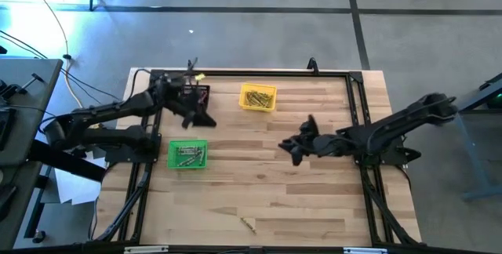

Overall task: Sort crayons
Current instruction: Put the yellow crayon into the yellow bin

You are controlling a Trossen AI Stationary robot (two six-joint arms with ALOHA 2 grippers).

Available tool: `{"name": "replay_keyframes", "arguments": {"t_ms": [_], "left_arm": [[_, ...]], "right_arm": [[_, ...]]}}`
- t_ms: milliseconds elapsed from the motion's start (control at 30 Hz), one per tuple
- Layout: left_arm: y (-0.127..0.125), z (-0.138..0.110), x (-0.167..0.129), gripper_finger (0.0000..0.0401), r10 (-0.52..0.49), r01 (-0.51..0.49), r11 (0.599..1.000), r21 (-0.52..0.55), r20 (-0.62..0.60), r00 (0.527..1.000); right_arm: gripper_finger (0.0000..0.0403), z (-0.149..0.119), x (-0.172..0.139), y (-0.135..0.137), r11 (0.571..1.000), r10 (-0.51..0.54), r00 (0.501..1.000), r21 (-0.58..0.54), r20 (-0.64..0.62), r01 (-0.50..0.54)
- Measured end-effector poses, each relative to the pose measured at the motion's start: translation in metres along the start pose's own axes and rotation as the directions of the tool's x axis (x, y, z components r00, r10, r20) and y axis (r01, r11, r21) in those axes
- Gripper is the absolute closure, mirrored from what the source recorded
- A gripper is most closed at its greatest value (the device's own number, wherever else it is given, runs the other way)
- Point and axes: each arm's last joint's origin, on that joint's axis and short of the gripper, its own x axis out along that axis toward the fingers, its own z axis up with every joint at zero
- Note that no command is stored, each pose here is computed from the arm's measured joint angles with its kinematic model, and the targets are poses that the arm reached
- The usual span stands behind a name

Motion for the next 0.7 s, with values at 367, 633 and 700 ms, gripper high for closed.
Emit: {"name": "replay_keyframes", "arguments": {"t_ms": [367,633,700], "left_arm": [[-0.077,-0.033,0.044,0.0313,-0.207,0.216,0.971,0.098,-0.093,0.974],[-0.117,-0.059,0.056,0.0314,-0.300,0.302,0.953,0.031,-0.067,0.952],[-0.129,-0.064,0.057,0.0314,-0.346,0.347,0.937,0.041,-0.042,0.937]], "right_arm": [[0.0279,-0.033,0.065,0.047,0.991,0.089,0.925,-0.061,-0.370,-0.120],[0.0279,-0.062,0.093,0.102,0.979,-0.116,0.779,-0.204,-0.616,-0.016],[0.0279,-0.072,0.099,0.113,0.981,-0.150,0.749,-0.193,-0.646,0.030]]}}
